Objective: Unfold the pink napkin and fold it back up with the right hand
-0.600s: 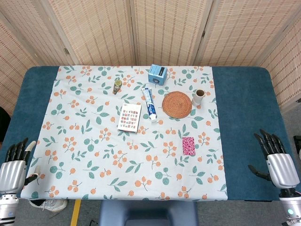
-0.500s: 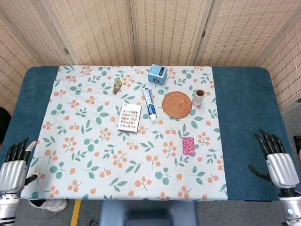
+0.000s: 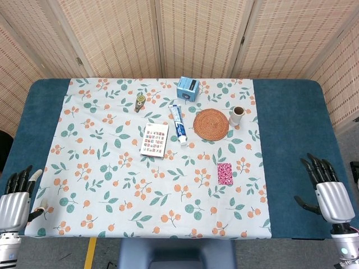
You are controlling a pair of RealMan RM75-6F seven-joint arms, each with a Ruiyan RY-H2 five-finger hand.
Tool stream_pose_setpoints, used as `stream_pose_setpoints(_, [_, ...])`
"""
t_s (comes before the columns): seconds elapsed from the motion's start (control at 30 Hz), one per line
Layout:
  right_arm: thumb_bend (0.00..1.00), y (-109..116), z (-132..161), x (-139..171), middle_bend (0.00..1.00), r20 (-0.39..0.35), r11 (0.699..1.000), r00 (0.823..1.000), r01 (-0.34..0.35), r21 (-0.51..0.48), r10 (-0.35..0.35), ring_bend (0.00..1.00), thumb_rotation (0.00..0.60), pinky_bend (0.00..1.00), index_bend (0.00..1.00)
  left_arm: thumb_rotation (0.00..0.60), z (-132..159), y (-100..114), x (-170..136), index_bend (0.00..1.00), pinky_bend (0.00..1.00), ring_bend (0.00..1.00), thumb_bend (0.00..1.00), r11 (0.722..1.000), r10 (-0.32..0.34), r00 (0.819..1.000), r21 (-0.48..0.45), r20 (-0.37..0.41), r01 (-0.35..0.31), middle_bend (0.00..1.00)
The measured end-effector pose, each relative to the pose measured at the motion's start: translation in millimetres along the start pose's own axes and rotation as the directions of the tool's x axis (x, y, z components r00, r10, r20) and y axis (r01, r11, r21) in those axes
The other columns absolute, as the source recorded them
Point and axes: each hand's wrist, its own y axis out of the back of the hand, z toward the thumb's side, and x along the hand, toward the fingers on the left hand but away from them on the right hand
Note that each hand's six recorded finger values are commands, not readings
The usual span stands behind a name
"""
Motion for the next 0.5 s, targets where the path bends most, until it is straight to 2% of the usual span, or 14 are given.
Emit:
stream_pose_setpoints(0.33, [0.22, -11.7, 7.6, -8.3, 0.0, -0.022, 0.997, 0.997, -0.077, -0.015, 0.077, 0.0, 0.6, 0.0, 0.06, 0.6, 2.0, 1.8, -0.1, 0.15, 0.0, 0.08, 0.43, 1.0, 0.007, 1.0, -0.002, 0.006, -0.007, 0.01])
stream_pose_setpoints(0.4, [0.22, -17.6, 11.8, -11.6, 0.0, -0.032, 0.994, 0.993, -0.111, -0.023, 0.111, 0.0, 0.55, 0.0, 0.1, 0.6, 2.4, 1.9, -0.7, 0.16, 0.0, 0.08, 0.43, 1.0, 0.008, 1.0, -0.004, 0.007, -0.008, 0.02])
stream_pose_setpoints(0.47, [0.22, -24.6, 17.4, -15.7, 0.0, -0.042, 0.988, 0.988, -0.151, -0.037, 0.149, 0.0, 0.434, 0.0, 0.17, 0.6, 2.2, 1.6, -1.1, 0.16, 0.0, 0.08, 0.43, 1.0, 0.008, 1.0, -0.005, 0.006, -0.008, 0.02])
stream_pose_setpoints(0.5, [0.22, -27.9, 20.5, -17.9, 0.0, -0.048, 0.985, 0.985, -0.168, -0.046, 0.166, 0.0, 0.401, 0.0, 0.19, 0.6, 2.1, 1.3, -1.5, 0.16, 0.0, 0.08, 0.43, 1.0, 0.008, 1.0, -0.006, 0.005, -0.008, 0.02])
